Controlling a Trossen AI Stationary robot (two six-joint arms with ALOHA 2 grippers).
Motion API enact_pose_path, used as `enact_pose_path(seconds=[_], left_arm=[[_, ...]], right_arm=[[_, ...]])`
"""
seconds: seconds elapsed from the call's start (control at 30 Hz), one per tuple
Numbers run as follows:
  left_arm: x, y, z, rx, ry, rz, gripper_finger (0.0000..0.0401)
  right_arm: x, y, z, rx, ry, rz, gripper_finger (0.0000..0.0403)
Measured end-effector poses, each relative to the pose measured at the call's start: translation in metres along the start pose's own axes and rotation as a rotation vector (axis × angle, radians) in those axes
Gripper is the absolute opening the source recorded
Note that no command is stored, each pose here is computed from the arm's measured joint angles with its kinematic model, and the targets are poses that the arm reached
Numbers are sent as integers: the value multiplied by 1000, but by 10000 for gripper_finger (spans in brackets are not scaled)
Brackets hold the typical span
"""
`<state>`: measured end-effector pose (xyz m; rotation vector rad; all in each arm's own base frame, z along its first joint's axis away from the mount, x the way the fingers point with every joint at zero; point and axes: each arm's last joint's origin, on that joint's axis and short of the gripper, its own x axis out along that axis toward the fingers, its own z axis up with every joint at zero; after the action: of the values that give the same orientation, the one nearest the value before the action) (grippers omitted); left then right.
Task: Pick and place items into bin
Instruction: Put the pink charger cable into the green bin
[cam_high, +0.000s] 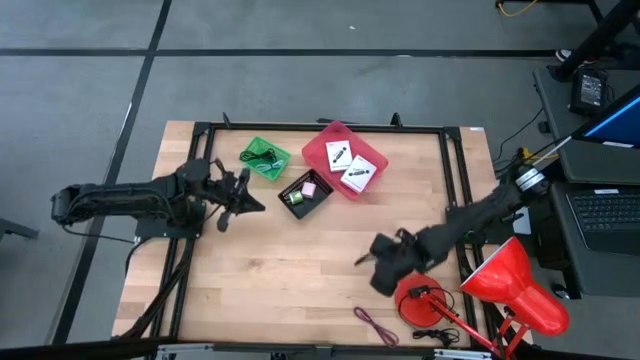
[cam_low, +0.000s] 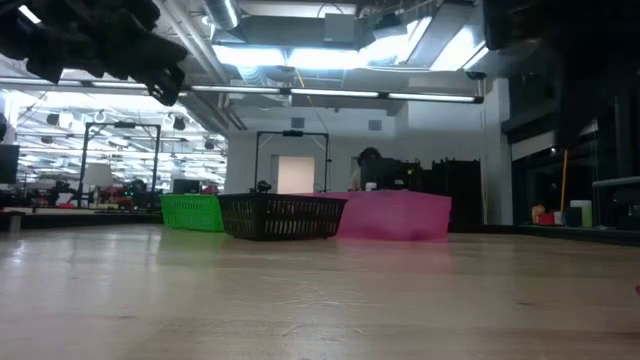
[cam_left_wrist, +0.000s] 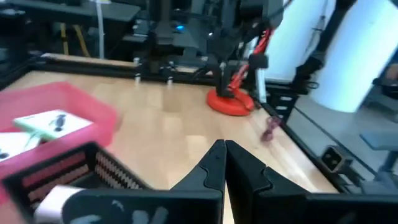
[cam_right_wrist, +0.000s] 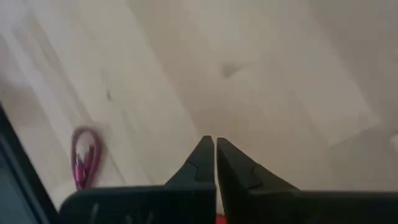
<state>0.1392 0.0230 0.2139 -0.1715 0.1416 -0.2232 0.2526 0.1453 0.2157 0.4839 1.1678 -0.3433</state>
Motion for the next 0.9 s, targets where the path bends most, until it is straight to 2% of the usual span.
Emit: enact_pose_path(seconds=[0.23,0.5,0.7,0.8,0.9], left_arm=[[5,-14,3,22,-26,-106,5],[7,-21,4,78,-45,-155,2],[7,-23,5,86,-56,-167,6],[7,-23,5,76,-54,-167,4],[7,-23,5,45,-52,-167,2]], right_arm=[[-4,52,-8,-87,33,-10,0],[-6,103,-18,-69,109,-120,0],[-8,141,-35,-74,110,-64,0],[-15,151,-43,-26,104,-61,0],[-12,158,-56,-32,112,-76,0]])
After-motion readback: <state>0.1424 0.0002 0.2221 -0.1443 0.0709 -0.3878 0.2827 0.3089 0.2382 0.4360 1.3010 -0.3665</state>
